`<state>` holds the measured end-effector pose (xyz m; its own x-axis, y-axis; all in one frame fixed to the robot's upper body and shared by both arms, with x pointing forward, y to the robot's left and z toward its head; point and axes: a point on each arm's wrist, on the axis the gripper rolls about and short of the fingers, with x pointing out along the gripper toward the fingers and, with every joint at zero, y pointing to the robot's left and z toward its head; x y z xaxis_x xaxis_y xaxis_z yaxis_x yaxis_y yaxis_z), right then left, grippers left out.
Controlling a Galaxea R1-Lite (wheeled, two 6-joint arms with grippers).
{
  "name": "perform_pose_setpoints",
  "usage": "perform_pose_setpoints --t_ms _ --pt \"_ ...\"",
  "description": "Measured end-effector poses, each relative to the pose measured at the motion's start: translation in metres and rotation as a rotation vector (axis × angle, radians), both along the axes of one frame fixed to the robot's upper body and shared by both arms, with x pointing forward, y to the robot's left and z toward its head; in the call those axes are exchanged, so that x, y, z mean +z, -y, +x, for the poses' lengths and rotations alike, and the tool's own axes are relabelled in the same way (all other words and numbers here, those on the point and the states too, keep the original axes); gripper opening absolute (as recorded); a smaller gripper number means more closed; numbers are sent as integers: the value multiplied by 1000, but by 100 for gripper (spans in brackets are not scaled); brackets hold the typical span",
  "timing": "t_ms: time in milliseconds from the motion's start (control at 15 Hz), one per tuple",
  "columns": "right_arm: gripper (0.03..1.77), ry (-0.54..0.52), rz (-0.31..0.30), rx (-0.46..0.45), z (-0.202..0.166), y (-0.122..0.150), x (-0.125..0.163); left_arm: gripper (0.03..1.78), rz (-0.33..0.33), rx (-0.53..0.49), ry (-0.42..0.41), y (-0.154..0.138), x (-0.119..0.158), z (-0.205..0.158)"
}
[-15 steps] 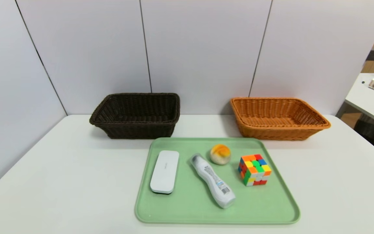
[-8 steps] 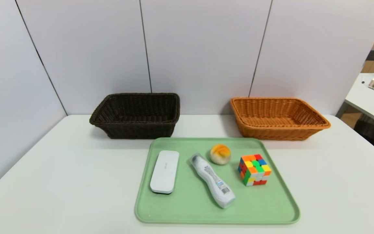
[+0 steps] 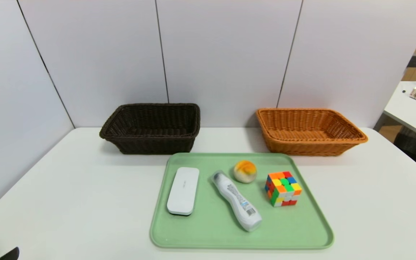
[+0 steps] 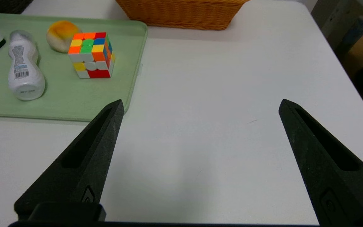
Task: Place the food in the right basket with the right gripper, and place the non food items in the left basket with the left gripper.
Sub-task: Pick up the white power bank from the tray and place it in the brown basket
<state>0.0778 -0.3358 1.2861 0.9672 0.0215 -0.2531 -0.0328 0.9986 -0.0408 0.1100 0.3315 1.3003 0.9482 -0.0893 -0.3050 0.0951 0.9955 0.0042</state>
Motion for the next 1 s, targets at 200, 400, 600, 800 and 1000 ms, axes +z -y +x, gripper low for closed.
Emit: perform_pose_setpoints --t_ms 200,400,600,800,1000 --pt "170 -144 21 49 17 -1 23 169 -10 -26 -85 1 20 30" --pt "170 -258 40 96 38 -2 46 169 -19 -43 -196 2 30 60" --pt "170 -368 46 99 65 -2 58 169 -33 -40 -316 3 45 83" --pt "170 -524 55 98 89 -2 64 169 -101 -31 -430 8 53 107" --pt "170 -639 59 112 108 -3 66 169 -188 -45 -551 25 52 125"
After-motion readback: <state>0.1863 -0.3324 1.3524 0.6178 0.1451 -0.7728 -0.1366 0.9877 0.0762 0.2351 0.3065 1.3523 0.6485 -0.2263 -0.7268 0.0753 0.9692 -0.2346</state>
